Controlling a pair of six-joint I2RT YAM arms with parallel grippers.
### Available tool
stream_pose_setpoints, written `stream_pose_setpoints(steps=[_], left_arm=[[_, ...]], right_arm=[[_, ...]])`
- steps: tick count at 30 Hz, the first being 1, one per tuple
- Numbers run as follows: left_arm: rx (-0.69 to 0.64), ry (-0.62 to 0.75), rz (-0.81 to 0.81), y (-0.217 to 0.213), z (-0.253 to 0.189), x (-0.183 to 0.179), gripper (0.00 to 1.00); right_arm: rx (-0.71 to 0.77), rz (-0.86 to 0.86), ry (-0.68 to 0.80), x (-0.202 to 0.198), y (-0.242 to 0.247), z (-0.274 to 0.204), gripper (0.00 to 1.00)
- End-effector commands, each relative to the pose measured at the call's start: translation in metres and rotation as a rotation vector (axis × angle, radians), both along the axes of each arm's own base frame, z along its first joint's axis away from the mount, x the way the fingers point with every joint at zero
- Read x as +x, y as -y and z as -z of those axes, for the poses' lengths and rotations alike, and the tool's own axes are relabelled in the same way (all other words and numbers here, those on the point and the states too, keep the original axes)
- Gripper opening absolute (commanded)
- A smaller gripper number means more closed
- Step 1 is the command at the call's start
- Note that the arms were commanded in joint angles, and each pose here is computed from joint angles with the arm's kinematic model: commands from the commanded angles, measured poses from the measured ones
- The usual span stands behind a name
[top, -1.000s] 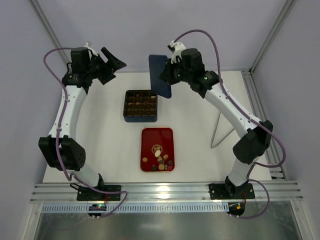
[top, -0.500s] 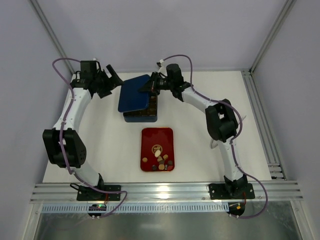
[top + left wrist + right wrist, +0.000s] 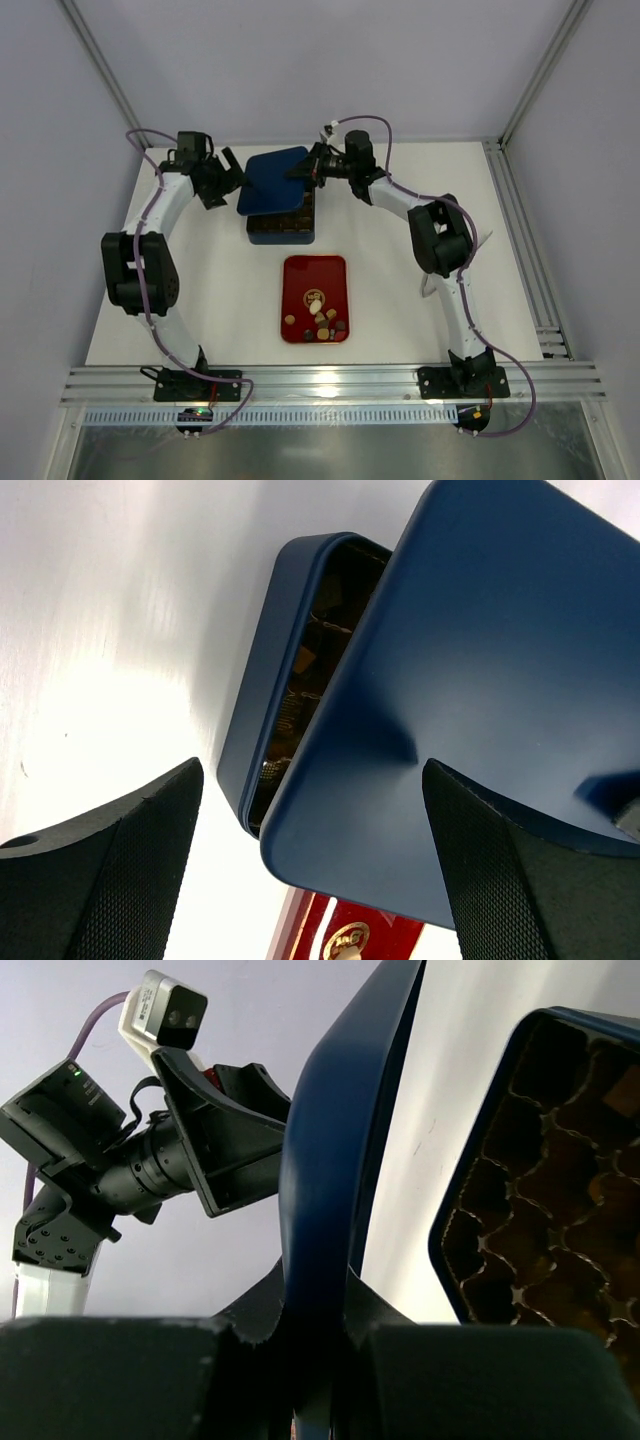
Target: Pack the chocolate
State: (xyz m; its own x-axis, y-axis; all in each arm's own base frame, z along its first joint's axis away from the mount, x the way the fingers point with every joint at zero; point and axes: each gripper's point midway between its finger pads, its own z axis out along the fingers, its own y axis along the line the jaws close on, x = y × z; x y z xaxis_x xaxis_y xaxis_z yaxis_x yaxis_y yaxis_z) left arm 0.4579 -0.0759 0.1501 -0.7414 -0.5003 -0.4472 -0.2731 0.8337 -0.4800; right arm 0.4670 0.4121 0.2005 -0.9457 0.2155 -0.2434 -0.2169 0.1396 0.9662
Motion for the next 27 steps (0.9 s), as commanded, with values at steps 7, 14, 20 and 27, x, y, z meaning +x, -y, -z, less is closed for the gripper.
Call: stream_pose_setpoints(steps=[7,14,20,27], left_arm=[[-0.037,0.076,0.046,0.007,0.001,0.014,0.88],[-0.083,0.075,0.063,0.015,0.013,0.010,0.88],[-0.085,0.059,0.074,0.018,0.022,0.007,0.88],[-0.087,0.040,0.086,0.023,0.031,0.006,0.87]], right_arm=[[0.029,-0.063,0.004,0.000,-0.001,0.011,0.04],[0.016,-0.063,-0.018,0.001,0.001,0.028,0.04],[0.009,-0.054,-0.035,0.004,0.006,0.036,0.04],[0.003,-0.045,-0.062,0.004,0.014,0.050,0.06]])
